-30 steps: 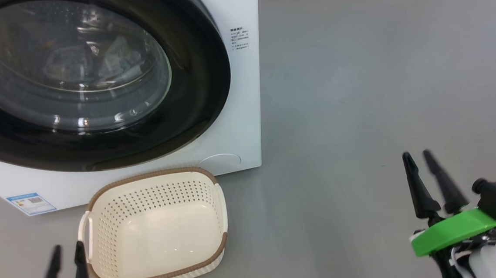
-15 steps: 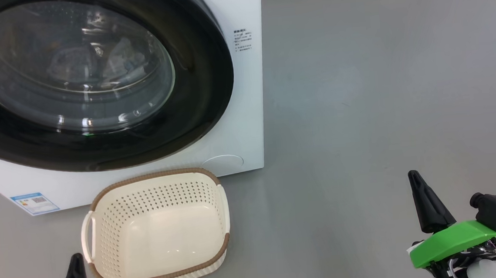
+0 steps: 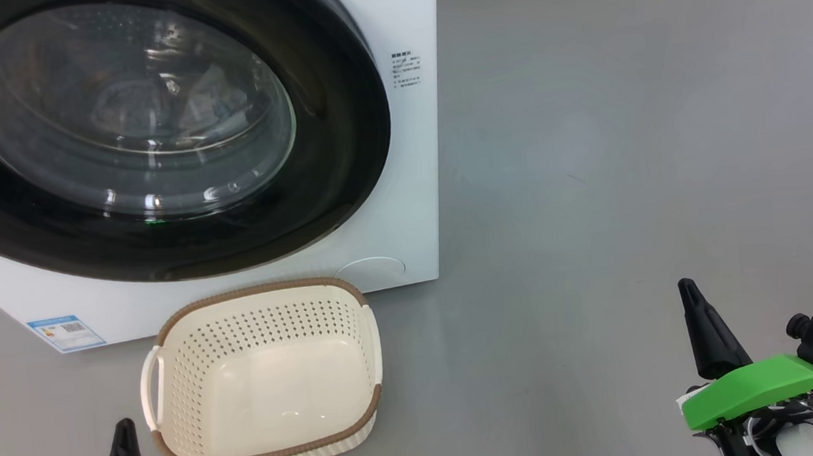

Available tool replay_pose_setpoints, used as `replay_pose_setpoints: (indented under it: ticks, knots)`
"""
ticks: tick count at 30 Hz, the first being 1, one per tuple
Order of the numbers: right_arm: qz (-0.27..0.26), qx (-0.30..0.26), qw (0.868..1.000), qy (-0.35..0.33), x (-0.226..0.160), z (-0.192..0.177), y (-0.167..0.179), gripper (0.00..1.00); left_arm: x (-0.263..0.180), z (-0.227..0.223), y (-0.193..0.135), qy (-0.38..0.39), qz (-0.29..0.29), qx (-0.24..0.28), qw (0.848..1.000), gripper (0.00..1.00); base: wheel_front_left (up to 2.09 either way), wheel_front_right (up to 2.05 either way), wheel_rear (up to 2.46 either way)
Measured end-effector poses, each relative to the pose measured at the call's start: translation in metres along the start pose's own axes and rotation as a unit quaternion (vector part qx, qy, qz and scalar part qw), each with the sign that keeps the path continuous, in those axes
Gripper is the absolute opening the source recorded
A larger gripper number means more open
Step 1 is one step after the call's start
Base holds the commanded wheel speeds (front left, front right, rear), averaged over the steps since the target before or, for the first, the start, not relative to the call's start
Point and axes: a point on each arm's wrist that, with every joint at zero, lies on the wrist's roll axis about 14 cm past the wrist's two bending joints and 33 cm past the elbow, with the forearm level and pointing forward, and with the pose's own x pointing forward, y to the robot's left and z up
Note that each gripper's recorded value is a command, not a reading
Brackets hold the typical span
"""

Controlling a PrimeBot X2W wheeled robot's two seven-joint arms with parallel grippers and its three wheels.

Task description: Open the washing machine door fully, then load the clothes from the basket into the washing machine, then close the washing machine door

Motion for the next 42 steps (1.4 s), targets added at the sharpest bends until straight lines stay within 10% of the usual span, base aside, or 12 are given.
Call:
replay_pose_setpoints:
  ticks: [42]
  knots:
    - [-0.018,0.204,0.979,-0.003,0.0051,0.0085,0.0001,0.00,-0.0027,0.0094,0.0015,-0.006,0.022,-0.228,0.973,0.00,0.00,0.00,0.00]
